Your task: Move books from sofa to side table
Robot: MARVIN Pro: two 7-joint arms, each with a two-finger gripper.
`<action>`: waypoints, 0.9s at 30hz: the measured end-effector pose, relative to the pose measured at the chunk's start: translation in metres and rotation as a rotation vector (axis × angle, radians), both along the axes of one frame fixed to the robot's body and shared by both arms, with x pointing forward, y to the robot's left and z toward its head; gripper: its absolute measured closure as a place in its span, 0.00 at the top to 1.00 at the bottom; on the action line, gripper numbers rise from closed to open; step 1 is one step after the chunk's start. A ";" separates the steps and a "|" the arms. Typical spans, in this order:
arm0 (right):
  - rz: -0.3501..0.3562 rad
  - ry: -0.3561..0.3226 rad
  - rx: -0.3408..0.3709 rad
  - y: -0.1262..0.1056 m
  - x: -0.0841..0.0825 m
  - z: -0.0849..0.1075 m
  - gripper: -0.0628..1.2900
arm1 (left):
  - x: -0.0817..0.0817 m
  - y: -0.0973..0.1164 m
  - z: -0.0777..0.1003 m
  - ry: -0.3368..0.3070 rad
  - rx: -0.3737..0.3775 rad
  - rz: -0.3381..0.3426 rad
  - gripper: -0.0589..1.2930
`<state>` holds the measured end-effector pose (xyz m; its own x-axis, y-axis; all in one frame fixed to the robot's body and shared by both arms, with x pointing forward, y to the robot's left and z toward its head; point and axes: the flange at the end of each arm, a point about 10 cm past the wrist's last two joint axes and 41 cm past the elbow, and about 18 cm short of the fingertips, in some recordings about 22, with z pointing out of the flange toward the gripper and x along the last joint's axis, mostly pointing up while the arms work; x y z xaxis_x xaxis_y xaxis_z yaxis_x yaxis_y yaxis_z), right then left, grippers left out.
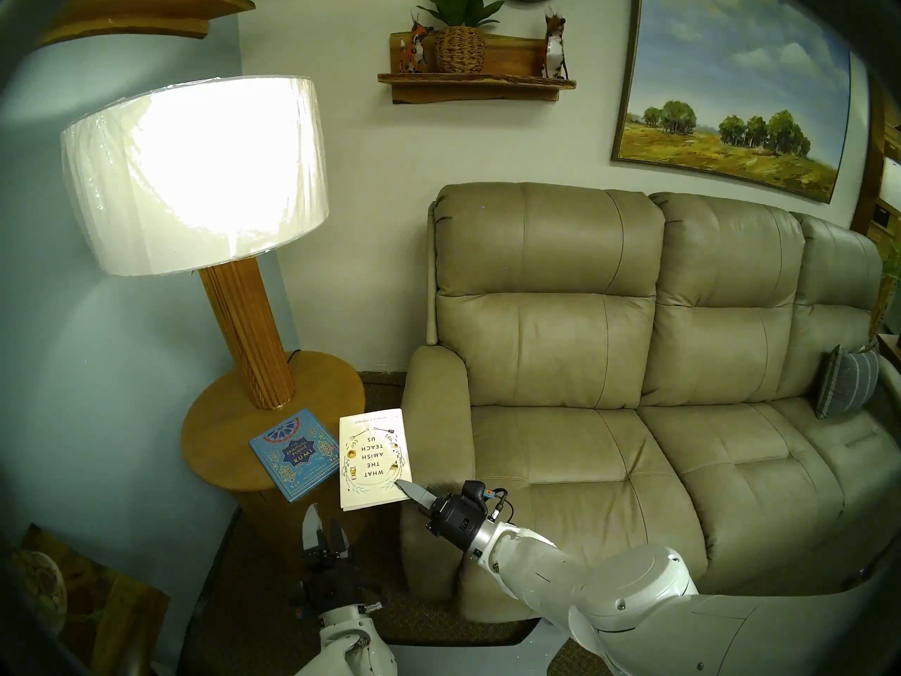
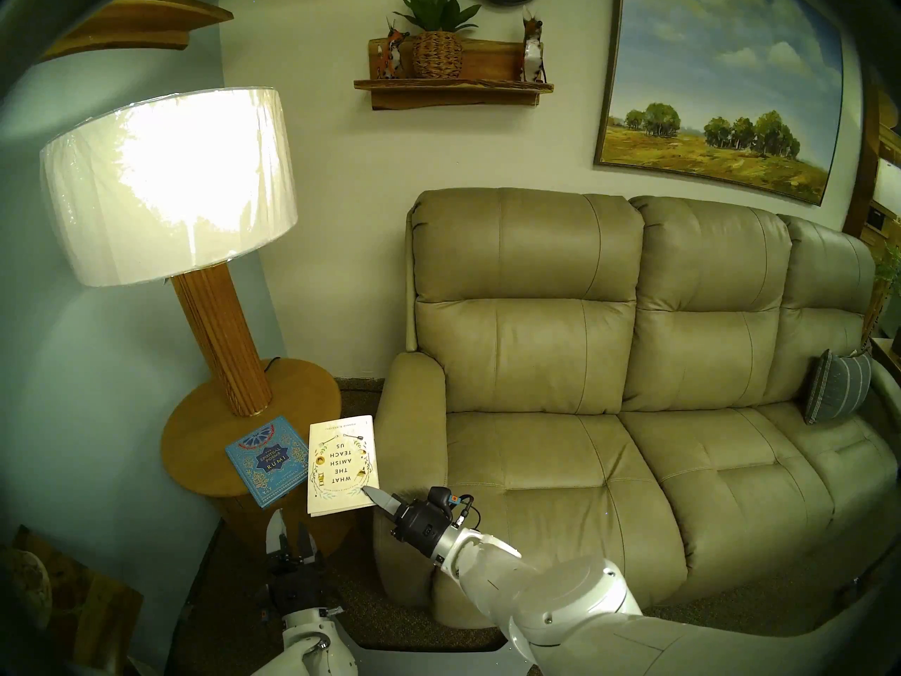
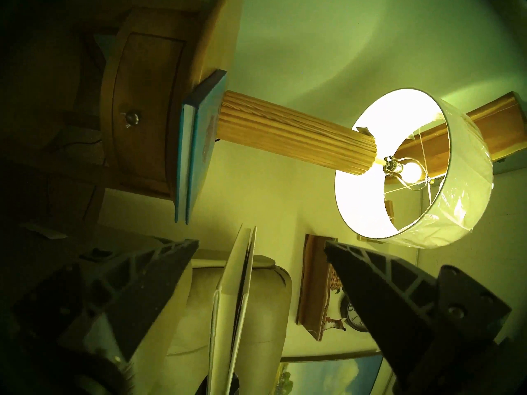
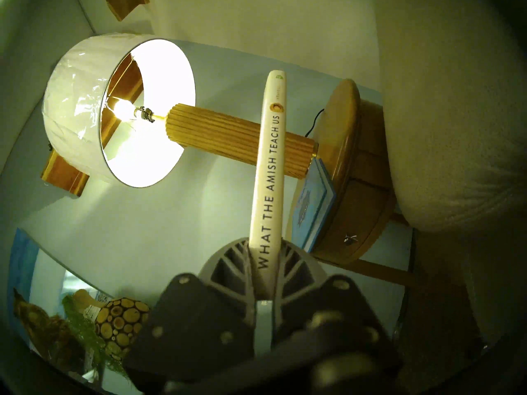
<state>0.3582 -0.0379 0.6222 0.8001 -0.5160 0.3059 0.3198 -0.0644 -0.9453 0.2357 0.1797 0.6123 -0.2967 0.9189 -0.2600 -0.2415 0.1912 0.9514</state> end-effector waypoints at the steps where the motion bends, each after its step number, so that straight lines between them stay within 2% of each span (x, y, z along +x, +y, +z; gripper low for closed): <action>1: 0.004 0.000 0.002 0.000 -0.001 0.000 0.10 | 0.002 -0.001 -0.001 0.001 -0.001 -0.006 0.95; 14: 0.043 -0.004 0.047 -0.004 -0.009 0.000 0.10 | 0.020 -0.006 -0.009 0.009 0.007 -0.056 0.95; 16: 0.050 -0.001 0.045 -0.005 -0.010 -0.001 0.10 | 0.022 -0.006 -0.008 0.001 0.007 -0.063 0.94; 19: 0.061 0.004 0.041 -0.006 -0.013 -0.003 0.10 | 0.028 -0.009 -0.005 -0.016 0.006 -0.076 0.89; 27: 0.086 0.011 0.043 -0.007 -0.018 -0.005 0.10 | 0.039 -0.012 0.000 -0.036 0.006 -0.094 0.88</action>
